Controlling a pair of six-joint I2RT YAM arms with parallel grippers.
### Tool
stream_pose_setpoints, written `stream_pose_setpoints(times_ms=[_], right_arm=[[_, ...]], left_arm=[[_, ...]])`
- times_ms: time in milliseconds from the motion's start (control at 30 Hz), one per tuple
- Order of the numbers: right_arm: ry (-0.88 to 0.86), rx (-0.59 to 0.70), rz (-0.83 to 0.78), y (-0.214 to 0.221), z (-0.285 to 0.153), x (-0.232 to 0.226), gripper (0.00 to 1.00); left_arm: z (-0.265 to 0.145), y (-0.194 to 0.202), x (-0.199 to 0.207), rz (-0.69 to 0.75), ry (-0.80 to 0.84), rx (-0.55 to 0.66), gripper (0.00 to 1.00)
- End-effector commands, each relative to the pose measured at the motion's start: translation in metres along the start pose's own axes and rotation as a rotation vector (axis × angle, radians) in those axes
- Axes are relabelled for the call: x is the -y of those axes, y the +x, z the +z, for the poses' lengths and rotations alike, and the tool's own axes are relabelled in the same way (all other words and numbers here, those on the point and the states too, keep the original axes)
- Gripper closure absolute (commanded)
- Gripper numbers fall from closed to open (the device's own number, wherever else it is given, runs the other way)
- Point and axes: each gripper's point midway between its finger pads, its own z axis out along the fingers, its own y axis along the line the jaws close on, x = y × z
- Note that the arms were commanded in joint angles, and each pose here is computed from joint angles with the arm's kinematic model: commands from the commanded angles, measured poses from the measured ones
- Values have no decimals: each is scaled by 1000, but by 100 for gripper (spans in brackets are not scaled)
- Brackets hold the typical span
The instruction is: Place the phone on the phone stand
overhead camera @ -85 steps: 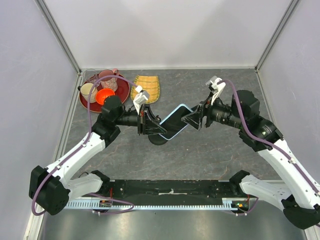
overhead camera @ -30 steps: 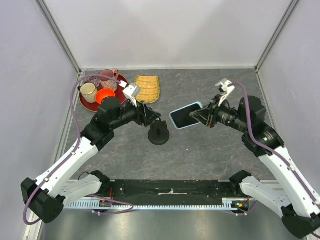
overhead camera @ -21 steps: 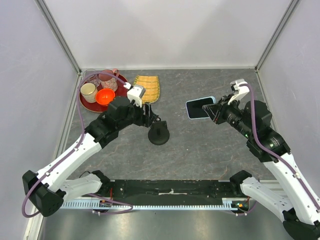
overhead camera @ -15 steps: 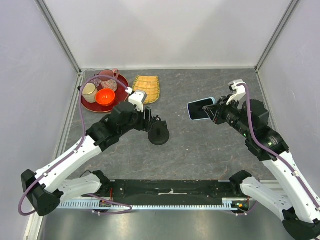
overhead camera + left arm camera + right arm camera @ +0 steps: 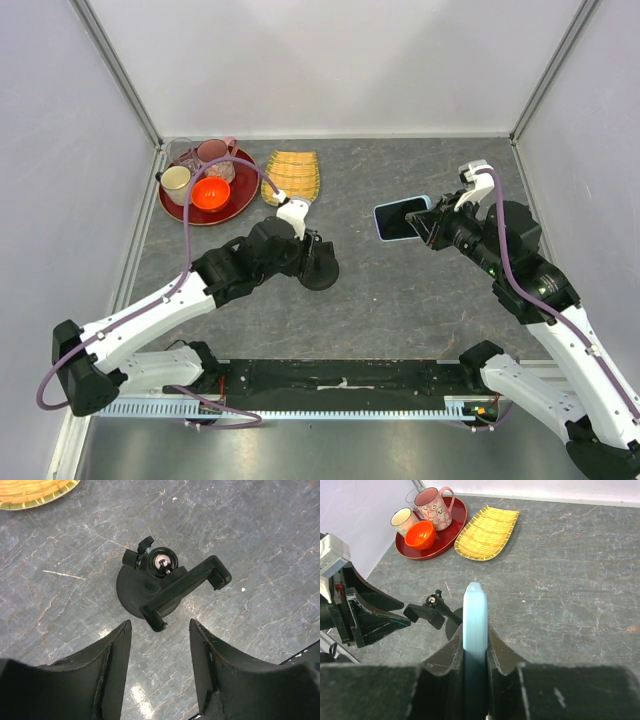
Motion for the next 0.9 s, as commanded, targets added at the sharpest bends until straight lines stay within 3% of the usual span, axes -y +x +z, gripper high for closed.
stream_pose_setpoints(times_ms=[0,333,500,667,767,867], right_arm=[[-57,123,-8,-31,-5,-14,100],[-115,92,-25,-29,-4,-24,100],[-158,66,-46,-26,-4,-32,100],[-232,-13,-122,-12,-2,-41,100],[-448,-124,-235,11,-9,-68,100],[-676,-159,-371,33,-31,-97,100]], left_arm=[[4,1,-1,-26,-33,-5,45],[4,-7,0,98,8,55,54],[9,-4,2,134,17,29,66],[6,-9,6,198,53,42,90],[2,-8,7,323,93,50,98],[-1,-5,8,433,142,79,98]])
